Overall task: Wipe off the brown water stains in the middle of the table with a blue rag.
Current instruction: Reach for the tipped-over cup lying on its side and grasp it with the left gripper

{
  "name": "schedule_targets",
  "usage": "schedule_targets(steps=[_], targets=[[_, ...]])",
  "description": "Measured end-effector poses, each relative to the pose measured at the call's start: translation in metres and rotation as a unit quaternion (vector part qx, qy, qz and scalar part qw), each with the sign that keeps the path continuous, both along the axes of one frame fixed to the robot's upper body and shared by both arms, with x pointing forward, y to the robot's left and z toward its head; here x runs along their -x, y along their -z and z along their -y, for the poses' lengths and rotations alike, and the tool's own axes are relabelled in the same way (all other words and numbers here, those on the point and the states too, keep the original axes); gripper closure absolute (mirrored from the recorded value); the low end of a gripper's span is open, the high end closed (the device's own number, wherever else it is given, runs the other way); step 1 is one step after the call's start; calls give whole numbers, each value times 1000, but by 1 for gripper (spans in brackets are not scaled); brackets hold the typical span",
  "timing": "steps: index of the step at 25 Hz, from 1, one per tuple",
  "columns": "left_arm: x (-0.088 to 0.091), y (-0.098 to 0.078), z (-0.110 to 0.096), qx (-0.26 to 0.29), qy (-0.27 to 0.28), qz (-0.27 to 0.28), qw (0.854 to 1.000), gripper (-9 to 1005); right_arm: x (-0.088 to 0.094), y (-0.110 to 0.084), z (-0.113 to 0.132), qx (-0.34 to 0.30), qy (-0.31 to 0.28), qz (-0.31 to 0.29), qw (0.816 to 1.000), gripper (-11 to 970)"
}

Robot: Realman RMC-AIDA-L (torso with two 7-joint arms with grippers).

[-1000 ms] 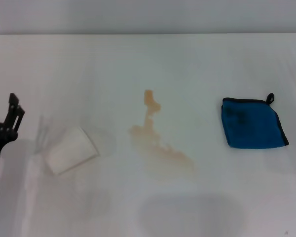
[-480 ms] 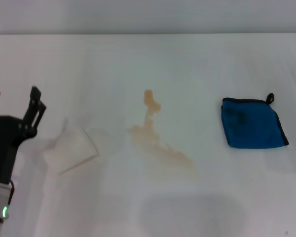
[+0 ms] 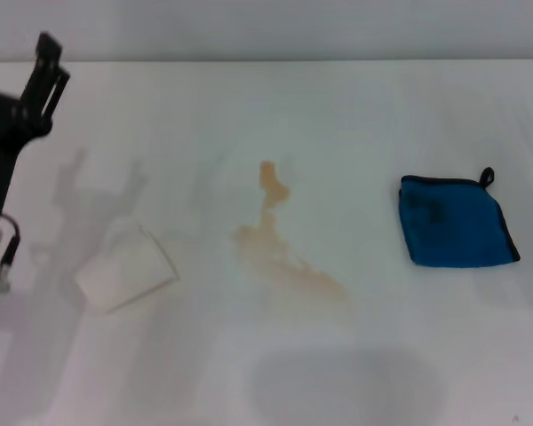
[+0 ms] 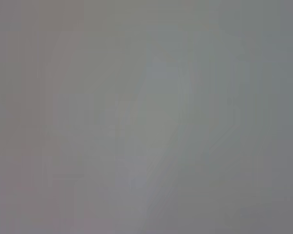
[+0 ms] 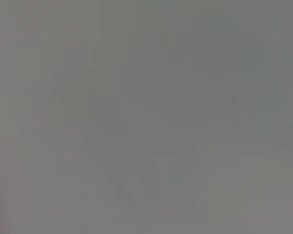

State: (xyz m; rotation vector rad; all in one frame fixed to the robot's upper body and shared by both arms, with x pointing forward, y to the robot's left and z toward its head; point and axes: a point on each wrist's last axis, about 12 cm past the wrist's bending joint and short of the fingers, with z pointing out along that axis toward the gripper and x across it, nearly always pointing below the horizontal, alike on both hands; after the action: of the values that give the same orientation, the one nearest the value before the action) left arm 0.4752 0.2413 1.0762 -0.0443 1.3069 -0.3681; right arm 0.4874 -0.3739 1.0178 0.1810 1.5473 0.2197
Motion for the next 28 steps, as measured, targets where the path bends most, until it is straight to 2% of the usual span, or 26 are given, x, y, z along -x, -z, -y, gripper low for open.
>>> schedule_targets(steps=[4, 7, 13, 16, 22, 28], targets=[[-26, -19, 2, 14, 34, -60, 998, 120, 1, 1, 1, 0, 2, -1, 1000, 211], [-48, -31, 4, 11, 68, -137, 988, 120, 2, 1, 1, 0, 3, -1, 1000, 211], [-85, -56, 5, -19, 135, -295, 946, 120, 3, 1, 2, 0, 4, -2, 1000, 211], [-88, -65, 1, -47, 172, -361, 915, 120, 1, 0, 1, 0, 2, 0, 1000, 211], [-78, -84, -18, -63, 242, -393, 885, 119, -1, -2, 1, 1, 1, 6, 1000, 211], [-70, -97, -30, -111, 290, -460, 832, 119, -1, -2, 2, 1, 2, 5, 1000, 211]])
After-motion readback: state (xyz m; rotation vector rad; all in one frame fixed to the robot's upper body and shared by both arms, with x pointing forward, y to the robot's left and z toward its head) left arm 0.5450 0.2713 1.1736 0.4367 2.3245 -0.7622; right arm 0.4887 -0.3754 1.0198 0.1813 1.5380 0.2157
